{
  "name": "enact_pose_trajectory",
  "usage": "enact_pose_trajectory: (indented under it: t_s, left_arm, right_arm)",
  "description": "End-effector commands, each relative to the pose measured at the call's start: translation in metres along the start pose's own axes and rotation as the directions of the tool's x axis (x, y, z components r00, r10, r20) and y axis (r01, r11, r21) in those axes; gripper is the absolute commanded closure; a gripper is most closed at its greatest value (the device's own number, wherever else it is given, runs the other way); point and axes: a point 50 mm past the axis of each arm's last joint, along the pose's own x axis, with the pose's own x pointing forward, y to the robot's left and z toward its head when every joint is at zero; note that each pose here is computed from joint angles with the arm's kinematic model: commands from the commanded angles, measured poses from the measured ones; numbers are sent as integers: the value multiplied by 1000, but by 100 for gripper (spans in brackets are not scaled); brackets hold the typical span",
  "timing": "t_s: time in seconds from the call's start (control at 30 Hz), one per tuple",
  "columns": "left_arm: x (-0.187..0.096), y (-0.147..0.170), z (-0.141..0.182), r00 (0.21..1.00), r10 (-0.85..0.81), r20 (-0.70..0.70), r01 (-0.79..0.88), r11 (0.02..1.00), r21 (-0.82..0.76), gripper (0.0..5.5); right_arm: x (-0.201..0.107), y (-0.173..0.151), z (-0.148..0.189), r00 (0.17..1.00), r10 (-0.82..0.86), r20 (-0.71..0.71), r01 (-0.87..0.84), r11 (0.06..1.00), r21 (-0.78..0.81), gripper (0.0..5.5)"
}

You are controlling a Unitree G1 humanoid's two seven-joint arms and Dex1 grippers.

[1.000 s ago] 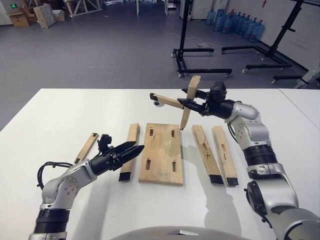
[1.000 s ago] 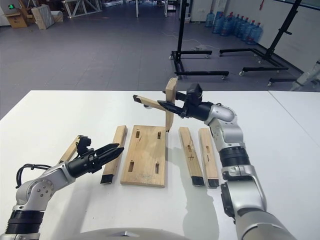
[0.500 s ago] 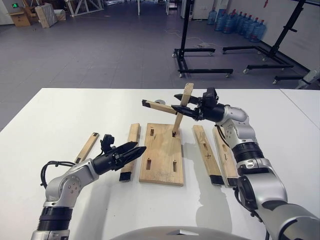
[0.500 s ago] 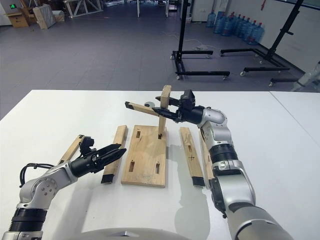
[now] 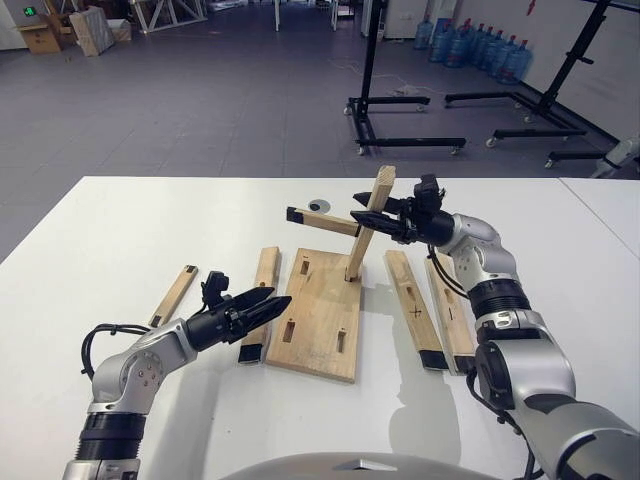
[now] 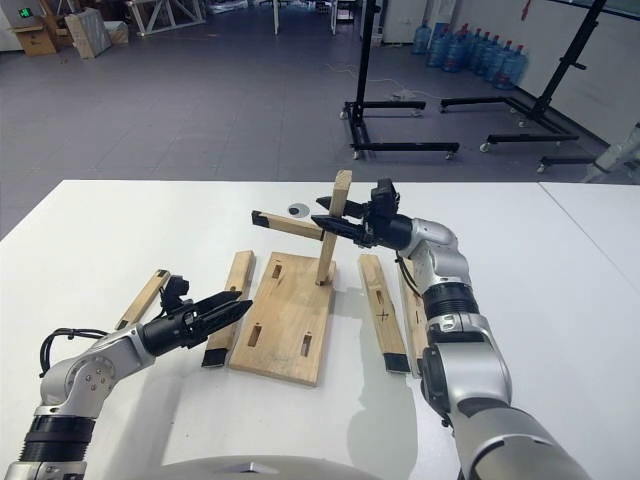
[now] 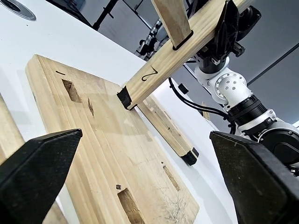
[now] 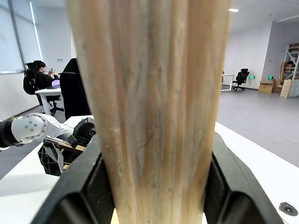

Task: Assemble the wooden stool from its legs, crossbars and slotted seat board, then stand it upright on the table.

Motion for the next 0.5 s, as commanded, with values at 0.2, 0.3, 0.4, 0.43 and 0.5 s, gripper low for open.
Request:
enact_pose_trajectory:
  t_s: [0.2,0.3,0.4,0.43,0.5]
  left_arm:
    - [6,2,2,1000,4,2,-4,1000,23,49]
    - [11,0,-2,1000,5,-17,-4,999,45,49]
    - [31,-9,-3,989,3,-145,22,985,172,49]
    - [37,-14,-4,983,-5,-185,45,976,212,49]
    - [44,-21,-5,968,-20,-250,92,956,279,49]
  right_arm:
    - [-7,-8,-14,989,-17,-144,25,998,57,345]
    - [-8,-7,-20,981,2,-193,12,997,72,345]
    - [-8,-7,-22,977,11,-213,3,998,67,345]
    - [-8,-7,-22,976,13,-219,0,998,63,345]
    - [-7,-7,-22,974,21,-226,-9,999,52,345]
